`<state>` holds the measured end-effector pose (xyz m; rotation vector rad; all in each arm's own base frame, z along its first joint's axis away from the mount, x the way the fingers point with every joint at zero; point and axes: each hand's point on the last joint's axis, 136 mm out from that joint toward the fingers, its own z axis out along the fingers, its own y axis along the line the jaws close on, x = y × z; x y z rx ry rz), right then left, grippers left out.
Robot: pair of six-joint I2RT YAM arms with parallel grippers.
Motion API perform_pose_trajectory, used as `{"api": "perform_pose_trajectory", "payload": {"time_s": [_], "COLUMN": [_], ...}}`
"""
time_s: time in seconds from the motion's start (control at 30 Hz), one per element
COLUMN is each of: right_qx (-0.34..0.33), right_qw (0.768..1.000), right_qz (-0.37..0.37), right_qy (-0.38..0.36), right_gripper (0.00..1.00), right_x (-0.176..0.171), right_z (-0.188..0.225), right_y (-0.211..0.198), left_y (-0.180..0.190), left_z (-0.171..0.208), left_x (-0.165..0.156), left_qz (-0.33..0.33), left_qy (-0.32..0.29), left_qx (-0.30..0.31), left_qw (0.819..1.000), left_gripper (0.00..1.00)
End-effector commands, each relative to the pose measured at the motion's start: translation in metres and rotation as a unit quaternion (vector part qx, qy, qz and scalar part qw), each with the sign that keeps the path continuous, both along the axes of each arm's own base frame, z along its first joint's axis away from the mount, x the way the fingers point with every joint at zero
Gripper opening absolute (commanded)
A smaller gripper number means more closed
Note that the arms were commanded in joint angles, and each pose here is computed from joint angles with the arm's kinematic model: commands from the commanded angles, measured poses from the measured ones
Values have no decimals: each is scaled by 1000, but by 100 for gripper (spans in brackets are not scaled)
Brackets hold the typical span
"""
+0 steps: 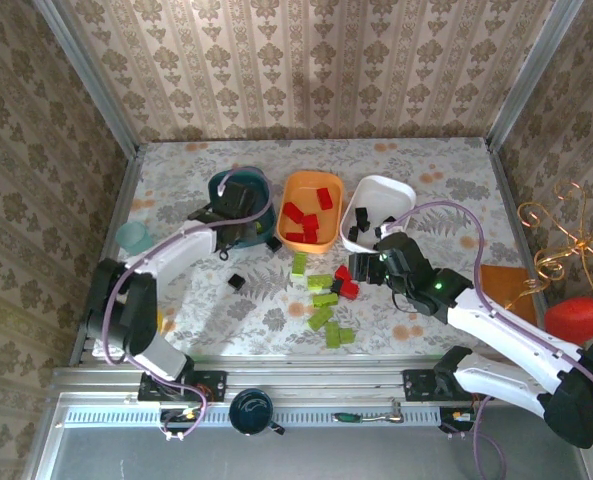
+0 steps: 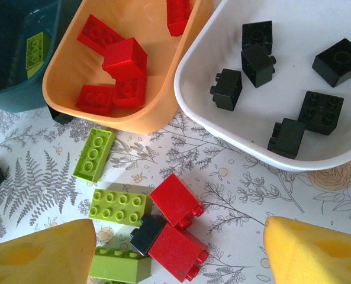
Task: Sort the legos into containers by color
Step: Place the lego in the container.
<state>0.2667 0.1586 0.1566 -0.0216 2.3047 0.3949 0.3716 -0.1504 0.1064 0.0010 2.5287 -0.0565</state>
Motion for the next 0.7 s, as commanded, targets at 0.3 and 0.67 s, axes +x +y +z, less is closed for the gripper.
{"api": "perform_pose_trajectory", "payload": {"time_s": [0.3,0.67], "right_qx": [27,-45], "right_qw": [997,984], "right_qz": [48,143], "right_qy": [59,92], "right_gripper": [76,75], "right_x": [-25,-47], "right_z": [-29,-63], "right_y": [13,69], "left_y": [-41,-58], "left_z": [87,94], "left_x": [-19,-118], "left_qz": [-69,-118], "left_qy": [-89,-123], "left_qx": [-116,-211], "left_qw": [987,963], "left_gripper": [80,100]}}
